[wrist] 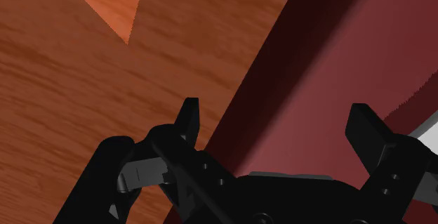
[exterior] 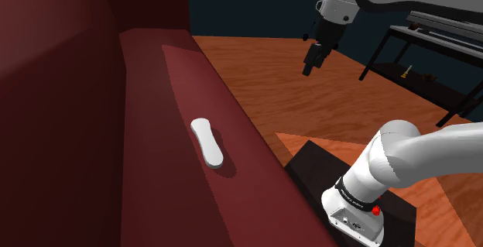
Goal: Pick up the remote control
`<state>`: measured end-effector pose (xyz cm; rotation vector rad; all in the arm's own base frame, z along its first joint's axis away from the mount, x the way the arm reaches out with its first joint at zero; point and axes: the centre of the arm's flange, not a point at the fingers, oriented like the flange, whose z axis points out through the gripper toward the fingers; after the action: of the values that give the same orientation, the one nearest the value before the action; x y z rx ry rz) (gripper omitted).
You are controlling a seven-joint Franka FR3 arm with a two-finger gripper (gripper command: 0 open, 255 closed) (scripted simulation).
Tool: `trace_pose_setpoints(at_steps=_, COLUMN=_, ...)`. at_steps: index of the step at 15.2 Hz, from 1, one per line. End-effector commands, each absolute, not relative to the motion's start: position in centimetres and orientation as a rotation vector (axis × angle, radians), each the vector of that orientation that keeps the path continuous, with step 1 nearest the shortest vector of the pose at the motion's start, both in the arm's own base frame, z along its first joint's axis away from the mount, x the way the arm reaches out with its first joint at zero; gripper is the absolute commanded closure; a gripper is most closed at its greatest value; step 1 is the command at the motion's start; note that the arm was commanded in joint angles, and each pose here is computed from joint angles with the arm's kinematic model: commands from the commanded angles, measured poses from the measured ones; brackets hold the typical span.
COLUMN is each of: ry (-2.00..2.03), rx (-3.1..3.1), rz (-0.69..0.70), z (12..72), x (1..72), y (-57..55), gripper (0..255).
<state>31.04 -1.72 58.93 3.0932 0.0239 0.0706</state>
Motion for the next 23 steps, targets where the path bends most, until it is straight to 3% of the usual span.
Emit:
trace_pose_setpoints(at_steps=1, ry=0.024, rx=3.093, rz=0.071, z=58.9, x=31.0, y=-1.7, gripper=0)
trace_pose_setpoints(at_steps=23, ry=-0.356, rx=3.074, rz=0.036, z=43.9, x=41.2, y=21.1, gripper=0)
